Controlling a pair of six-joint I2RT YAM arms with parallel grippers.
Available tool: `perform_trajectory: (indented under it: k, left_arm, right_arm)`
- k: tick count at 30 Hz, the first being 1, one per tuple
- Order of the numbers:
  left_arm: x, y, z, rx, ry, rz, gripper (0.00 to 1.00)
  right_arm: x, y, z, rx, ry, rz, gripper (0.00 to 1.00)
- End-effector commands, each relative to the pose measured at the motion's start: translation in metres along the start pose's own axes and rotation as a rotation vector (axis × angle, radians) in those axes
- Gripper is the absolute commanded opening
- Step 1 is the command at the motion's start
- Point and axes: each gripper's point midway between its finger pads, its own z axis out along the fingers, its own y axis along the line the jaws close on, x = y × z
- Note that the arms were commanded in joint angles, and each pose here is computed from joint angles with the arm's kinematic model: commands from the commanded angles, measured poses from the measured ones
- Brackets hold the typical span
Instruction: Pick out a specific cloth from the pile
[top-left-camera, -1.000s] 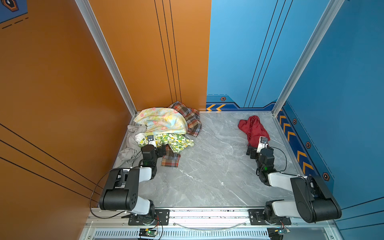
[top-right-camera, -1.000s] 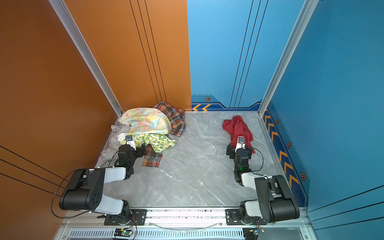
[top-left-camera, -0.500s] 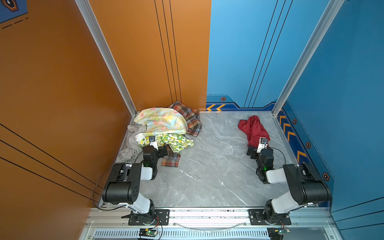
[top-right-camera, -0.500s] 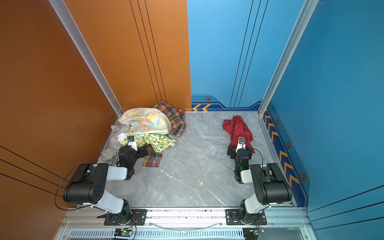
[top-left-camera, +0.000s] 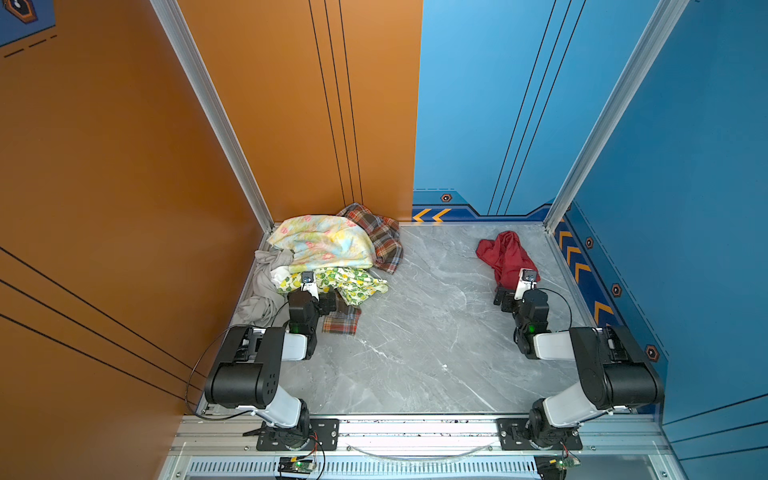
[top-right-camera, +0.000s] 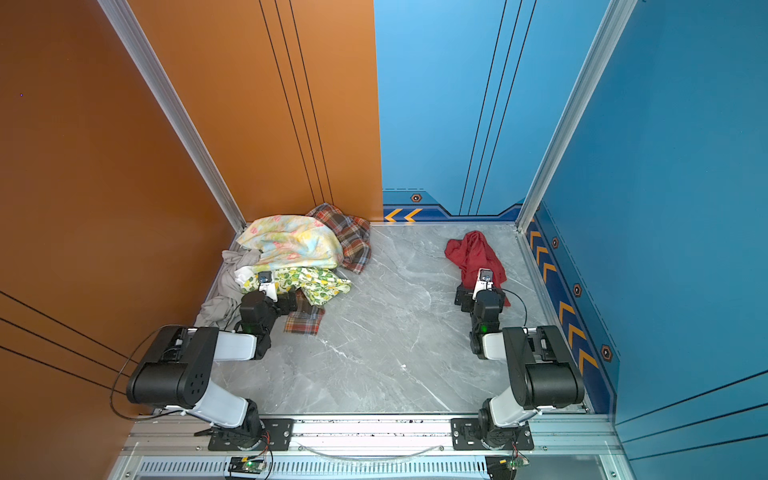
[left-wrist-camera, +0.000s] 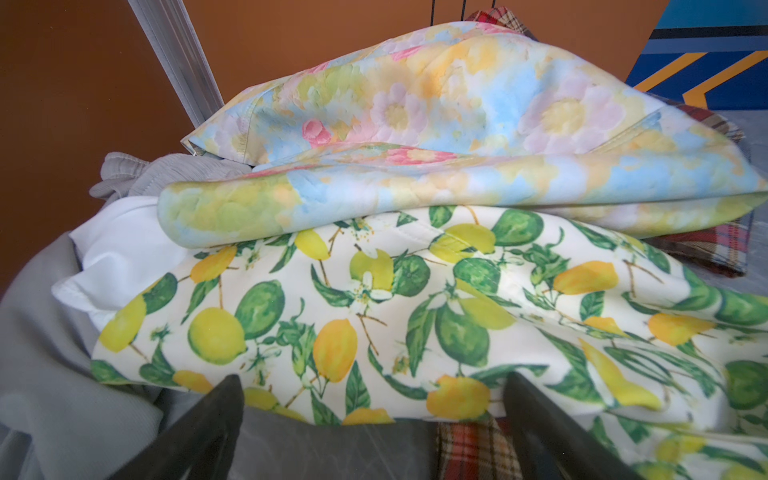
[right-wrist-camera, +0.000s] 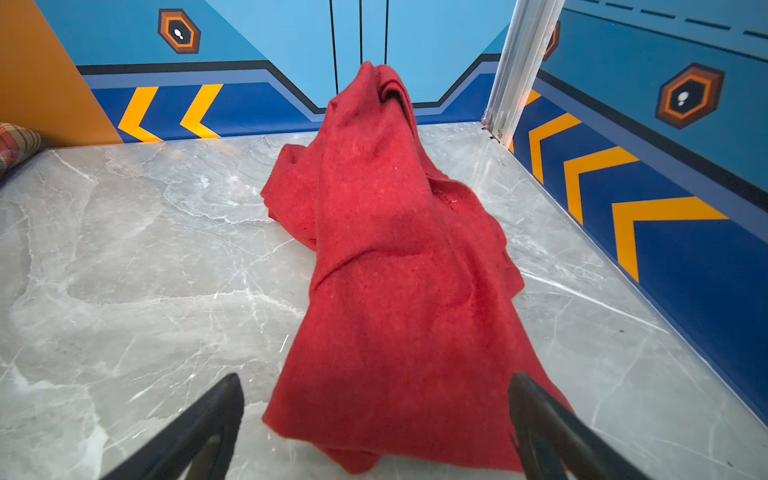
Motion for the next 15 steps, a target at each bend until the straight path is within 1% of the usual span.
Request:
perform_trajectory:
  k: [1, 15]
  left_arm:
    - [-0.0016, 0.0019, 0.0032, -0.017, 0.001, 0.016, 0.98]
    - [-0.0021, 0.0020, 0.0030, -0.018, 0.000, 0.015, 0.98]
  right_arm:
    - [0.0010, 0.0031, 0.0007, -0.012, 0.011, 0.001, 1.00]
    - [0.0009, 0.0028, 0.0015, -0.018, 0.016, 0.007, 1.00]
